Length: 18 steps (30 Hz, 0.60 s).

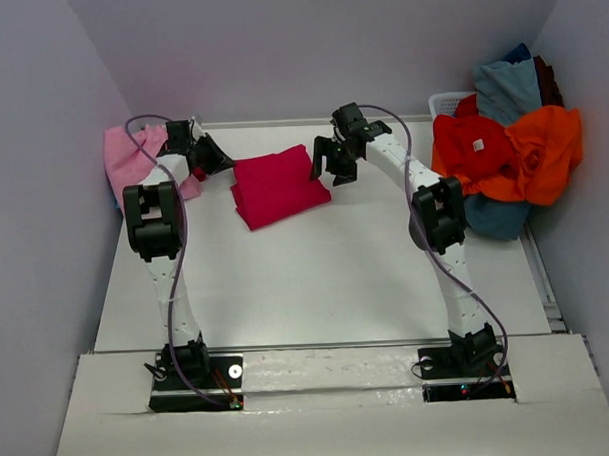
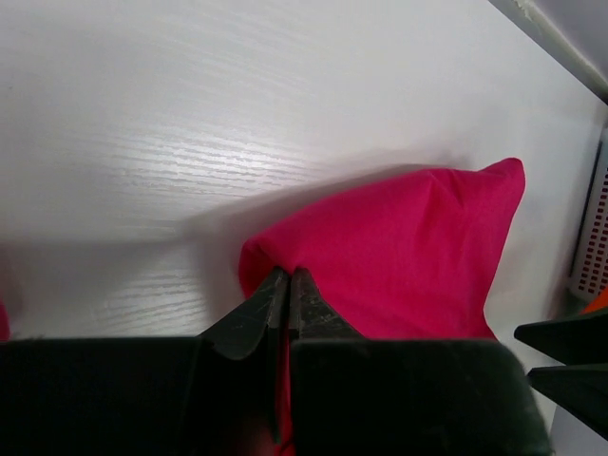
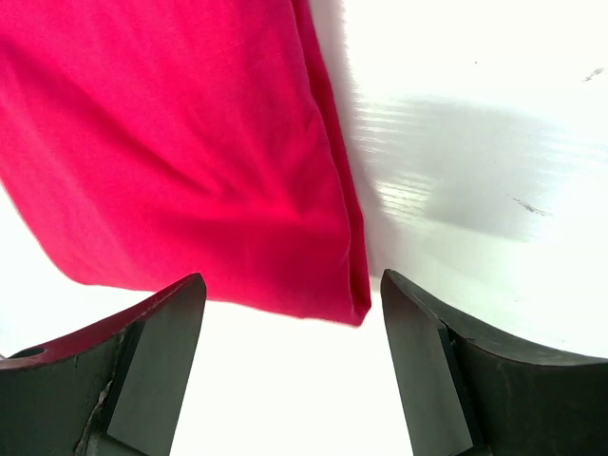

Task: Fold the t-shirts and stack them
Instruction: Fold the tshirt

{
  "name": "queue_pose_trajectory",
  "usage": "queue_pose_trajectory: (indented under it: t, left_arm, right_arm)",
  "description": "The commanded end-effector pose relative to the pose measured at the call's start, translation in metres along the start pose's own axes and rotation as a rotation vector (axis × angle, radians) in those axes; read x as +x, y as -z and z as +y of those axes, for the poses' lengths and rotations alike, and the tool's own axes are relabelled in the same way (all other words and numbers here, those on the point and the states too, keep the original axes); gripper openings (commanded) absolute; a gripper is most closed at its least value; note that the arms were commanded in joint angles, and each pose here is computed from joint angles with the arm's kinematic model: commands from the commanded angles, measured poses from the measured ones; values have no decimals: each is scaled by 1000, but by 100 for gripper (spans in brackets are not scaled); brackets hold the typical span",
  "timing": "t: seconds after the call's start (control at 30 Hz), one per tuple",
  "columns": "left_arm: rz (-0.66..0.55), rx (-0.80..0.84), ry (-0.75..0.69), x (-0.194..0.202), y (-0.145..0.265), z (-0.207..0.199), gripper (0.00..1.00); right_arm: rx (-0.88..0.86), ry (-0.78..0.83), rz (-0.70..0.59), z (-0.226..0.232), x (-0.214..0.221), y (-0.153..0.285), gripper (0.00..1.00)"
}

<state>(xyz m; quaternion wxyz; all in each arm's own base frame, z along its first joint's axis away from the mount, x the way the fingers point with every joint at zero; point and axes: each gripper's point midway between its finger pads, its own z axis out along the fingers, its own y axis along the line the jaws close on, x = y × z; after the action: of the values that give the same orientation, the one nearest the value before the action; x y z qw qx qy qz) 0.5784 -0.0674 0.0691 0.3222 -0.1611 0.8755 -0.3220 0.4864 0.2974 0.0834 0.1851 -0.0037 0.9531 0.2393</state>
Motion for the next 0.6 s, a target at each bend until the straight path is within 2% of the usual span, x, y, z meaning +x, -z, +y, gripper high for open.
queue_pose_trajectory:
  t: [0.0,0.17,0.2,0.23,0.37,0.4,0.57]
  left_arm:
    - [-63,11,-55,-19,24,-16,6]
    - [-52,4,-49,-15,24,-13,7]
    - [-55,4,-50,-16,25,-14,19]
    - [-54,2,-50,-15,26,-14,26]
    - [-70,-23,-56,-18,34,-16,41]
    - [-81,-47,-60,-21,39,-15,52]
    - [-102,-122,-58,-25,52,-11,59]
  right_arm:
    - [-61,10,-70,28,-21,39,80]
    - [-96,-22,1,28,-5,28,80]
    - [-97,-30,20,27,-1,25,80]
    - [-102,-35,30,28,1,25,80]
    - [-110,-30,56,31,13,28,80]
    - [-118,-28,56,33,14,32,81]
    - [-140,-53,102,38,26,42,81]
